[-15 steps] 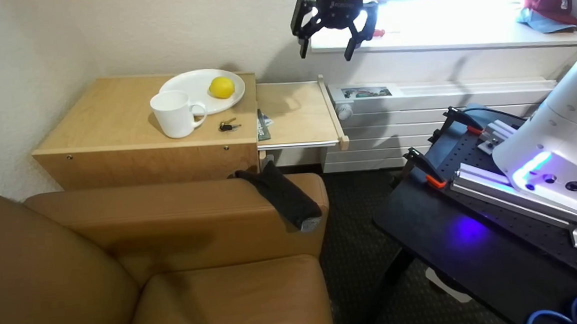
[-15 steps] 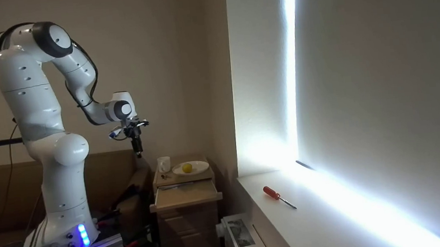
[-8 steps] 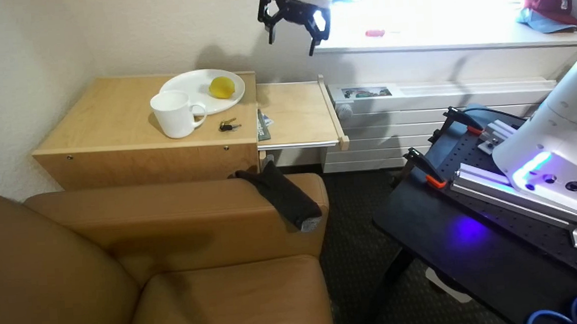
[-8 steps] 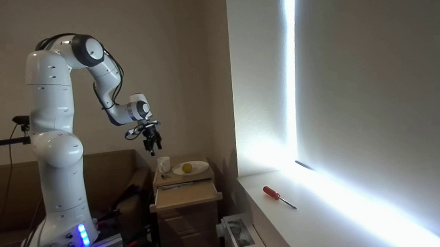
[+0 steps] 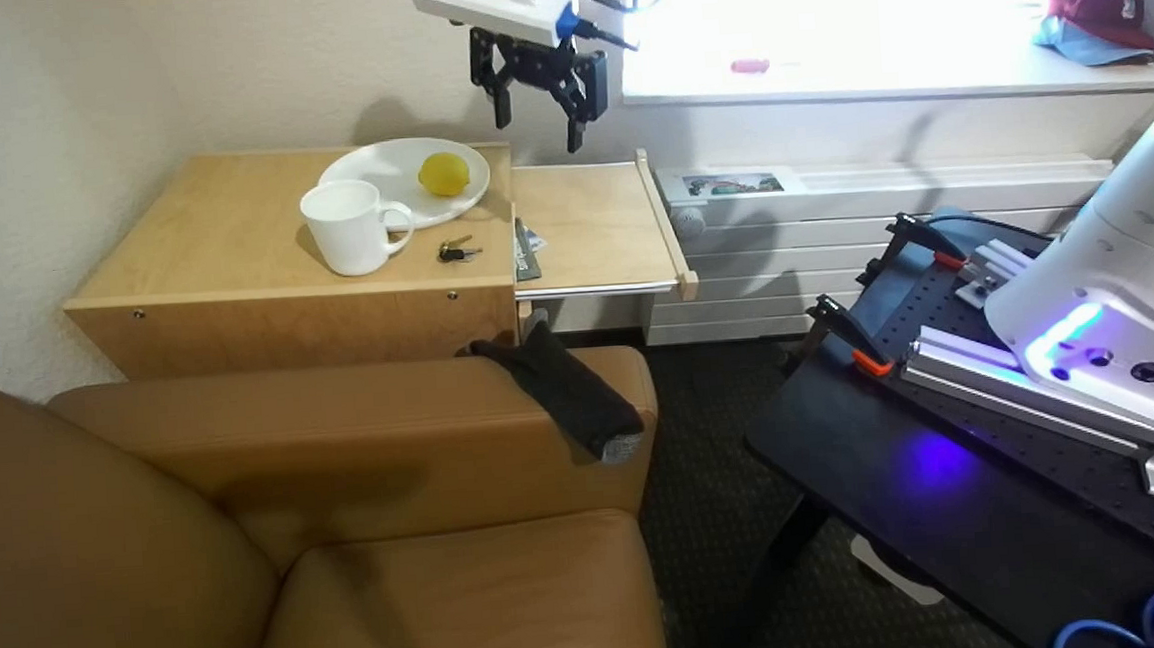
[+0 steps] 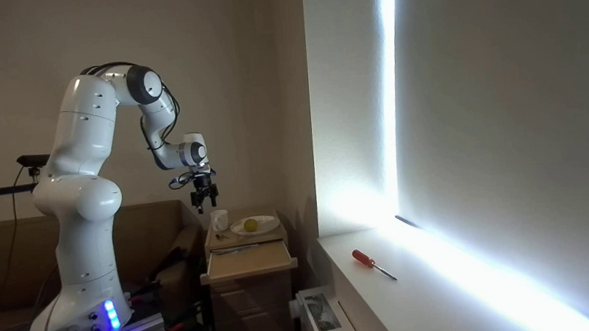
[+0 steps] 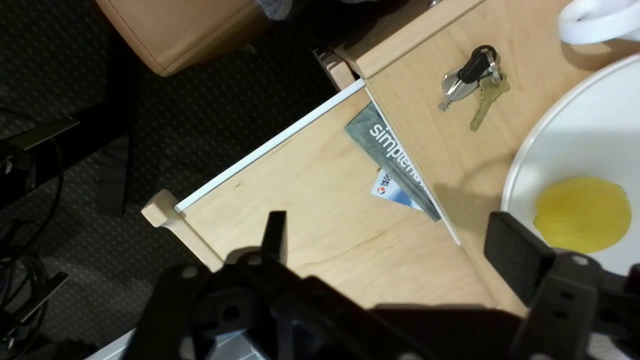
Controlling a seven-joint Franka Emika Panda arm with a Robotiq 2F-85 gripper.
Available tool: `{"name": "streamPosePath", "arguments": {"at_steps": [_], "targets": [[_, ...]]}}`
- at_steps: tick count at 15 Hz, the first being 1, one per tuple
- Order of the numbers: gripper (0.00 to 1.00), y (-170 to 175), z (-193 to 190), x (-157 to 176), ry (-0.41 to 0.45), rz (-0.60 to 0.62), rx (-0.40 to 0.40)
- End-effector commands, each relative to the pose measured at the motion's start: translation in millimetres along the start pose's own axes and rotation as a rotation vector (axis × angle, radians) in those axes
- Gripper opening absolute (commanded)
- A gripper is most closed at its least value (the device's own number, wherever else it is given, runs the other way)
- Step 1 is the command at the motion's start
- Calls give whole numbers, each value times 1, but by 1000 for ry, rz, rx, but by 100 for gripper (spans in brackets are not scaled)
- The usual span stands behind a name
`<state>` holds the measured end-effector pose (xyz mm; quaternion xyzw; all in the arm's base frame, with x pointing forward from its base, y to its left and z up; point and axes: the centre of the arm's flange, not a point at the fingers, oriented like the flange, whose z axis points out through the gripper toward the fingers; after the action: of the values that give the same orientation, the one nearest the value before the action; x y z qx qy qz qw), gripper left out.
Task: Put the white mug on the nightstand shelf, place the mug on the top of the night stand
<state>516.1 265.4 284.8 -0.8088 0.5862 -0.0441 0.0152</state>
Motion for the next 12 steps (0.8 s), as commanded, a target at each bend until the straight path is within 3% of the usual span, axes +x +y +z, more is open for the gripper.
{"name": "streamPosePath", "arguments": {"at_steps": [1,4,7,10,12], "targets": [[100,-7,14,2,-3,47,-15],[100,-18,12,-19,-100,163,-5],[100,-33,-8,-50,-157,164,107],[100,-47,-11,-88,-142,126,186],[100,-52,-8,-107,-112,107,195]]}}
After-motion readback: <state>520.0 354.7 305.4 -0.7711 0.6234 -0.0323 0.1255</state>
